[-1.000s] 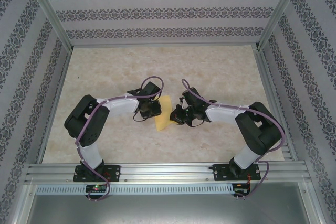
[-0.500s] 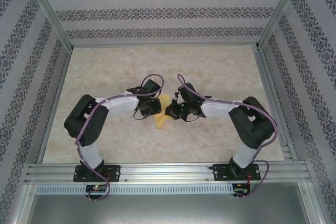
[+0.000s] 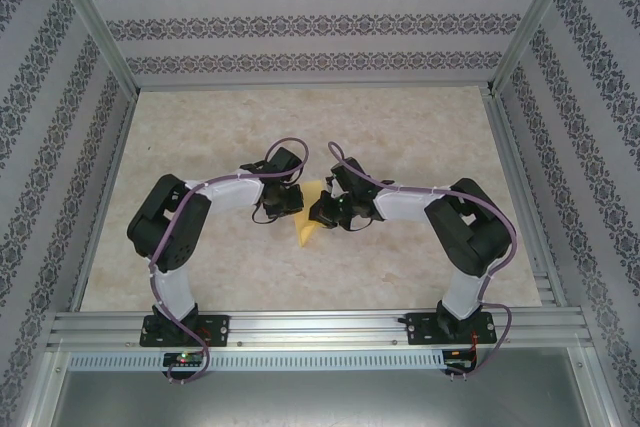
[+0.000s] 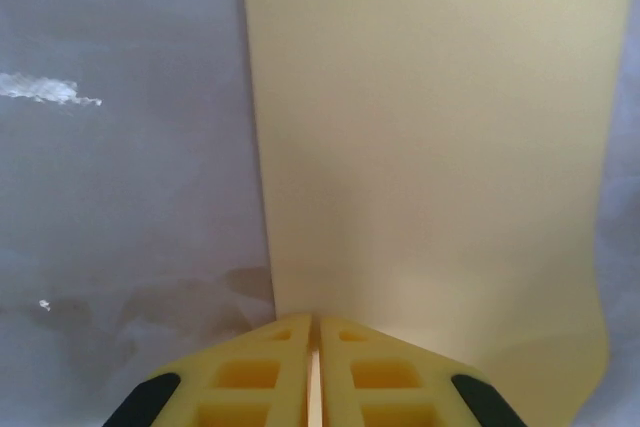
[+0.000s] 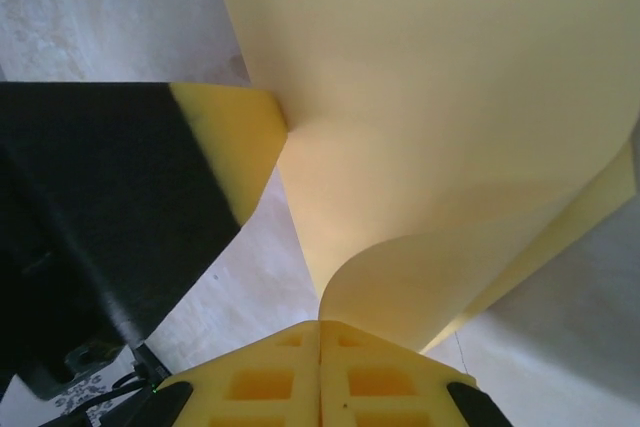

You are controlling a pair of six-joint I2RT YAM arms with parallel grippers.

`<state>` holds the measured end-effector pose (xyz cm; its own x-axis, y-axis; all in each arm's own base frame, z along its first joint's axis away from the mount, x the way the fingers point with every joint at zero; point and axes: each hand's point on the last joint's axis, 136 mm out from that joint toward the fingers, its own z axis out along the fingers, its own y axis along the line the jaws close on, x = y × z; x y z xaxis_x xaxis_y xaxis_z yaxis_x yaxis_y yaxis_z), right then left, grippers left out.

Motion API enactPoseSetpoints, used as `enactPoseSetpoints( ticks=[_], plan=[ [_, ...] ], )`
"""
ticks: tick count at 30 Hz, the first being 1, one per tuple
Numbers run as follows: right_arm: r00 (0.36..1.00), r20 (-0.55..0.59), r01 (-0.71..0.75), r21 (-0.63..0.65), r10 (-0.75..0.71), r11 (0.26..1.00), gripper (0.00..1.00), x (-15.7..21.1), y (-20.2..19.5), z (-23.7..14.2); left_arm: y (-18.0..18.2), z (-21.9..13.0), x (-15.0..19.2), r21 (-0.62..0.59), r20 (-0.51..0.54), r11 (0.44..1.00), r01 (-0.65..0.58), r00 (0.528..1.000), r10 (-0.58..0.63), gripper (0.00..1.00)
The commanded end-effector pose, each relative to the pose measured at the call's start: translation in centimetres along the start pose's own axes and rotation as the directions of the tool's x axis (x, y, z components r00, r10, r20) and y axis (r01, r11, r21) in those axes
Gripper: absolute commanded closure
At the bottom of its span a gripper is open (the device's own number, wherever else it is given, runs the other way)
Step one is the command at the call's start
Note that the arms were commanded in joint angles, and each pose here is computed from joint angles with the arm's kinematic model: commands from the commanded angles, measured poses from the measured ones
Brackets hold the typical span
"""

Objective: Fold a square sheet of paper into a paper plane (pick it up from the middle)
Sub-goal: Third fold the triangle at the center of the table.

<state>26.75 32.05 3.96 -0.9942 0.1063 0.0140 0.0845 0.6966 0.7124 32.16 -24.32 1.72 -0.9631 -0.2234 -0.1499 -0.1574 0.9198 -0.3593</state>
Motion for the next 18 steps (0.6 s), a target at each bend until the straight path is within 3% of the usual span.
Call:
enactPoseSetpoints(
  ticks=[1,18],
  plan=[
    [0.999,0.007,0.032,0.012,-0.032,0.999,0.92,-0.4,0.3,0.4,-0.2,0.3,-0.4,0.002,-0.004,1.0,-0.019,1.0,0.019,0.89],
    [0.999,0.0,0.039,0.036,-0.039,0.999,0.87,-1.1,0.2,1.4,0.2,0.7,0.1,-0.003,-0.023,1.0,-0.015,1.0,0.015,0.9]
  ],
)
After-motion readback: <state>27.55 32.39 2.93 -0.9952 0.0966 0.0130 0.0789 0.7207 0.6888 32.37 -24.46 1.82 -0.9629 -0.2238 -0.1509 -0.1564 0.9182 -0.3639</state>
